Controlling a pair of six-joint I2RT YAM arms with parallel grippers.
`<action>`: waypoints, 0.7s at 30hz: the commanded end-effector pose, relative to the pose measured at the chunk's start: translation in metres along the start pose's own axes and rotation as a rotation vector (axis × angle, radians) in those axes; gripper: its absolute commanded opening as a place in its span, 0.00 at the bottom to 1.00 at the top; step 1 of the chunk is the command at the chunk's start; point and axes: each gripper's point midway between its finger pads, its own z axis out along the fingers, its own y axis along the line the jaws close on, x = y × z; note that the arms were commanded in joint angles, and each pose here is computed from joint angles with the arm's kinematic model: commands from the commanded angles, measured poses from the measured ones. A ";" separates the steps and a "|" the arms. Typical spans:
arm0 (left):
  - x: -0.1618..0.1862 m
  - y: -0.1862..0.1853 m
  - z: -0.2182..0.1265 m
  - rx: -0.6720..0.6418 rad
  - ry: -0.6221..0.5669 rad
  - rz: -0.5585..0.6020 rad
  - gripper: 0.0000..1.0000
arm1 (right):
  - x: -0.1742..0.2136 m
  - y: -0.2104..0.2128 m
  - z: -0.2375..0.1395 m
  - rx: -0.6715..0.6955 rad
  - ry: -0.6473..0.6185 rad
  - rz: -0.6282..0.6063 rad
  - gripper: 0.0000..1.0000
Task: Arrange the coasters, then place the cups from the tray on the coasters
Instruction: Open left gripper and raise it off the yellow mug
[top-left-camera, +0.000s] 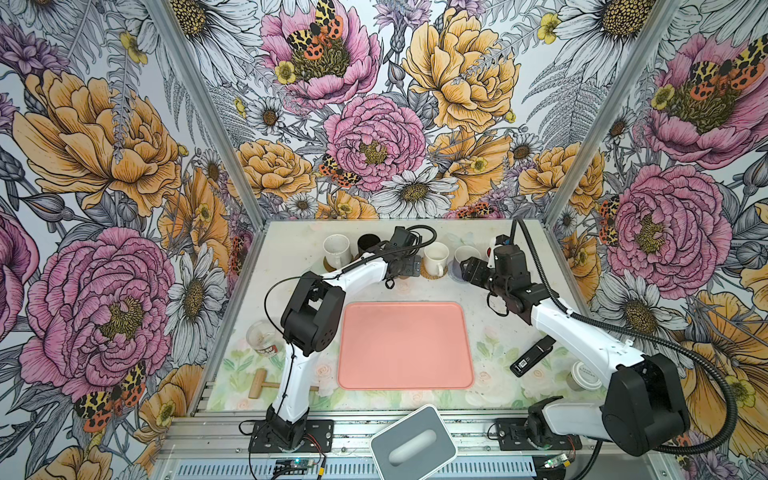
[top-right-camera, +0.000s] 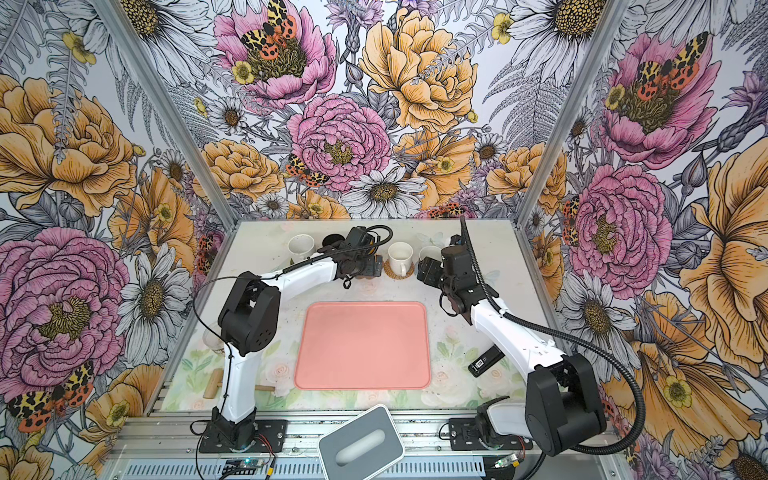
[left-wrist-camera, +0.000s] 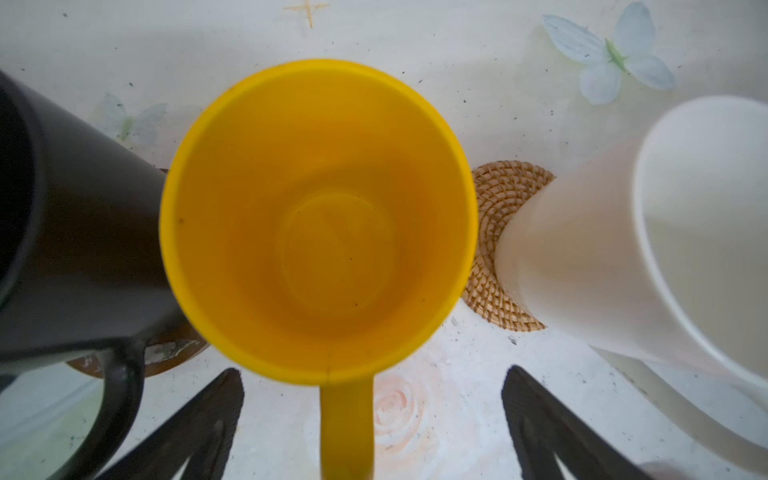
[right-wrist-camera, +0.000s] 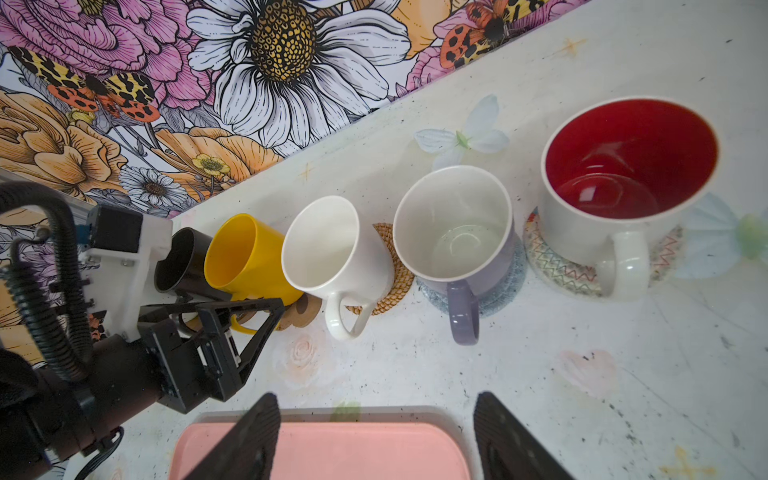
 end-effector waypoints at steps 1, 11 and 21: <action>-0.016 -0.007 -0.026 0.022 -0.059 0.015 0.99 | -0.012 0.002 -0.010 -0.013 -0.048 0.003 0.78; -0.032 -0.016 -0.071 0.049 -0.162 0.024 0.99 | -0.012 0.001 -0.014 -0.014 -0.055 -0.001 1.00; -0.050 -0.011 -0.127 0.108 -0.309 0.010 0.99 | -0.016 -0.001 -0.027 -0.008 -0.098 -0.065 0.99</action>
